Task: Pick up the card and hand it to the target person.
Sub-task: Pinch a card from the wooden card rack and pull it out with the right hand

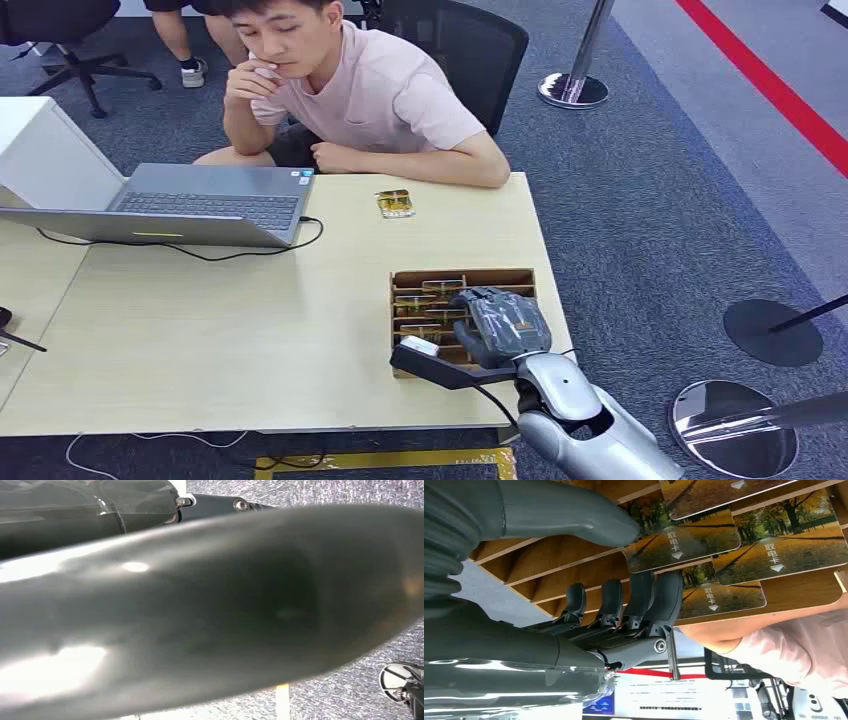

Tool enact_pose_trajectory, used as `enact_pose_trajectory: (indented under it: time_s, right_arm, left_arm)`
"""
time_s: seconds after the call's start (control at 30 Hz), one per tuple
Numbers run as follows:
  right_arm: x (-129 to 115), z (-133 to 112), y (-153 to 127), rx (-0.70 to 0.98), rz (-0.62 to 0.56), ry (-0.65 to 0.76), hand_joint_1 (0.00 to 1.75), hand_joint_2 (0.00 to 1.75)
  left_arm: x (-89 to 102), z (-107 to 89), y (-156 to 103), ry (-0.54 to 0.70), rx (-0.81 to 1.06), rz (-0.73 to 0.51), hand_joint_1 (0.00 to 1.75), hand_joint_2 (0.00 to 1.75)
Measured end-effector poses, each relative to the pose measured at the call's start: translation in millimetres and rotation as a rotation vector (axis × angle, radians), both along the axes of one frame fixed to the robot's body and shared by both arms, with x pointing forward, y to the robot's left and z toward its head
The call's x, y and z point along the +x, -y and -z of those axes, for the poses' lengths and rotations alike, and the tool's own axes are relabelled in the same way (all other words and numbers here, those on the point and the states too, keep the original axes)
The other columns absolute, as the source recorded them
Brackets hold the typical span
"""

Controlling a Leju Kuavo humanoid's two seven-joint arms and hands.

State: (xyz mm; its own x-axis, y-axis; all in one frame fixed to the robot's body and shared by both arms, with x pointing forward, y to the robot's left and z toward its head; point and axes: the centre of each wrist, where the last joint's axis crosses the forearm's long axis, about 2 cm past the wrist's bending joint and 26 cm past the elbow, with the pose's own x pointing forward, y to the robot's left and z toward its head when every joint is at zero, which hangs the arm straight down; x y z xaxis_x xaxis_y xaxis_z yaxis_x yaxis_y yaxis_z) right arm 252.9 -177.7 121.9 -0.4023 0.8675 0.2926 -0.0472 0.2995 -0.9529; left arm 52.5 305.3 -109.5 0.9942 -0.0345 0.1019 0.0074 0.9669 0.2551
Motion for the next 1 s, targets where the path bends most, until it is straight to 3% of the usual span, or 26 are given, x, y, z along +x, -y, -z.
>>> enact_pose_trajectory:
  time_s: [0.3,0.83,0.97,1.0]
  right_arm:
    - [-1.6,2.4,-2.5,-0.008,-0.015,-0.015,0.96,1.75]
    - [-3.4,4.2,-4.6,-0.019,-0.032,-0.023,1.32,1.75]
    - [-3.4,4.4,-4.4,-0.019,-0.032,-0.023,1.52,1.75]
    - [-3.4,4.4,-4.4,-0.020,-0.033,-0.023,1.54,1.75]
  left_arm:
    - [0.0,0.0,0.2,0.001,-0.001,0.000,0.00,0.00]
    - [0.0,0.0,0.4,0.014,-0.001,0.004,0.00,0.00]
    - [0.0,0.0,0.4,0.029,0.000,0.003,0.00,1.75]
    - [0.0,0.0,0.3,0.033,0.000,0.000,0.00,1.75]
